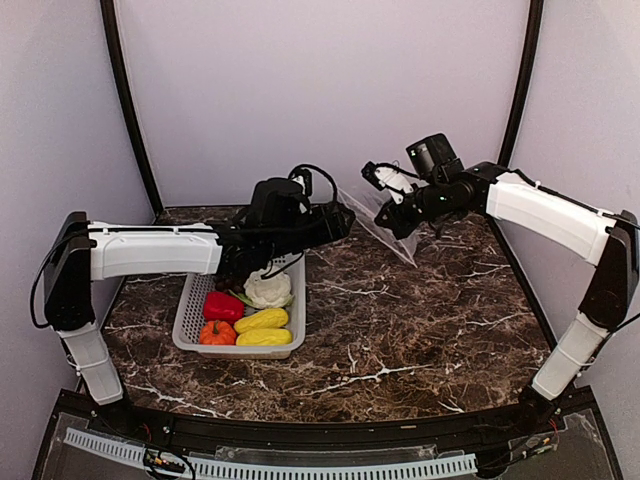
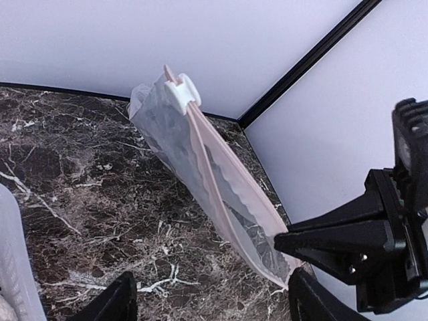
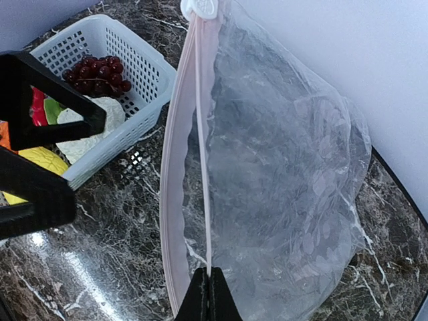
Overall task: Place the food in the zip-top bag and seal the zipper
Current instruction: Open the zipper food storage bag at the center of the board.
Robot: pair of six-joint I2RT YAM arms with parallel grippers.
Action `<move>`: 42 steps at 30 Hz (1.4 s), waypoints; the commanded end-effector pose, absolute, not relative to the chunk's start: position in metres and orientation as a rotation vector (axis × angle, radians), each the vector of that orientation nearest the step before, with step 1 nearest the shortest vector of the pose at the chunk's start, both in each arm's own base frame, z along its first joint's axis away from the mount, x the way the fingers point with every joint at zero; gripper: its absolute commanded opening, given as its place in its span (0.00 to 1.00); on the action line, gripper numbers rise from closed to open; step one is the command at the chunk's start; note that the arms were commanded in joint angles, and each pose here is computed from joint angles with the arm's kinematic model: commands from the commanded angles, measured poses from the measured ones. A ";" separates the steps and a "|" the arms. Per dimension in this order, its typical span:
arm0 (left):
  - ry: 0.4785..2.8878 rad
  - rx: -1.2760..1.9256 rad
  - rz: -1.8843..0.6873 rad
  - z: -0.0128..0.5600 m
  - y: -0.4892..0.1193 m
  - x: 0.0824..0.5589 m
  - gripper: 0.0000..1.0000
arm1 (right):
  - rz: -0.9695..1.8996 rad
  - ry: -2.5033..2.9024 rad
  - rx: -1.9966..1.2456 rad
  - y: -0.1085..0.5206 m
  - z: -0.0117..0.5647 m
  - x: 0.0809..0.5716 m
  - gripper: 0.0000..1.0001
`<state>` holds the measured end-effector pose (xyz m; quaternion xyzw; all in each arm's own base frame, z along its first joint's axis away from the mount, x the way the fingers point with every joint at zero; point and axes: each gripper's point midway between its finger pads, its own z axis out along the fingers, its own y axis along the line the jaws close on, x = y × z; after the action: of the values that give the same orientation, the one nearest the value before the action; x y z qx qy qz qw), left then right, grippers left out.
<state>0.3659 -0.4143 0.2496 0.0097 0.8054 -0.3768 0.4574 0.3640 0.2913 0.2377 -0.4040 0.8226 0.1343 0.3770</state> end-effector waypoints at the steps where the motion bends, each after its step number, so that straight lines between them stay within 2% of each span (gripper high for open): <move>1: 1.978 -0.047 -1.034 0.256 -0.433 0.372 0.77 | 0.460 2.082 -1.017 0.307 0.245 0.358 0.00; 6: 1.990 -0.046 -1.070 0.249 -0.451 0.380 0.74 | 0.456 2.073 -1.023 0.309 0.247 0.354 0.00; 10: 2.022 -0.071 -1.066 0.236 -0.458 0.385 0.66 | 0.430 2.053 -1.009 0.307 0.258 0.357 0.00; 15: 2.076 -0.124 -1.076 0.216 -0.464 0.390 0.42 | 0.383 2.036 -0.998 0.302 0.265 0.359 0.00; 18: 2.098 -0.144 -1.086 0.205 -0.468 0.392 0.18 | 0.300 2.037 -0.995 0.296 0.261 0.363 0.00; 20: 2.093 -0.128 -1.101 0.207 -0.472 0.393 0.07 | 0.200 2.046 -0.977 0.288 0.254 0.371 0.00; 22: 2.068 -0.108 -1.136 0.214 -0.477 0.392 0.02 | 0.129 2.064 -0.962 0.282 0.247 0.378 0.00; 24: 2.048 -0.095 -1.165 0.219 -0.481 0.391 0.01 | 0.091 2.079 -0.953 0.279 0.241 0.383 0.00; 27: 2.023 -0.081 -1.198 0.227 -0.484 0.390 0.01 | 0.064 2.093 -0.944 0.279 0.236 0.387 0.20; 32: 2.009 -0.061 -1.238 0.233 -0.487 0.386 0.01 | 0.039 2.118 -0.949 0.284 0.229 0.396 0.42; 39: 1.998 -0.053 -1.245 0.236 -0.485 0.384 0.01 | 0.119 2.117 -0.992 0.298 0.230 0.388 0.51; 41: 1.998 -0.050 -1.249 0.235 -0.485 0.383 0.01 | 0.082 2.099 -0.992 0.298 0.231 0.389 0.47; 42: 1.998 -0.049 -1.251 0.235 -0.485 0.382 0.01 | 0.046 2.096 -0.980 0.295 0.231 0.392 0.39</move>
<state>0.3876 -0.4848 0.2130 -0.0278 0.7995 -0.4698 0.3732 0.3934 0.2850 0.2145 -0.3840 0.8421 0.0220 0.3780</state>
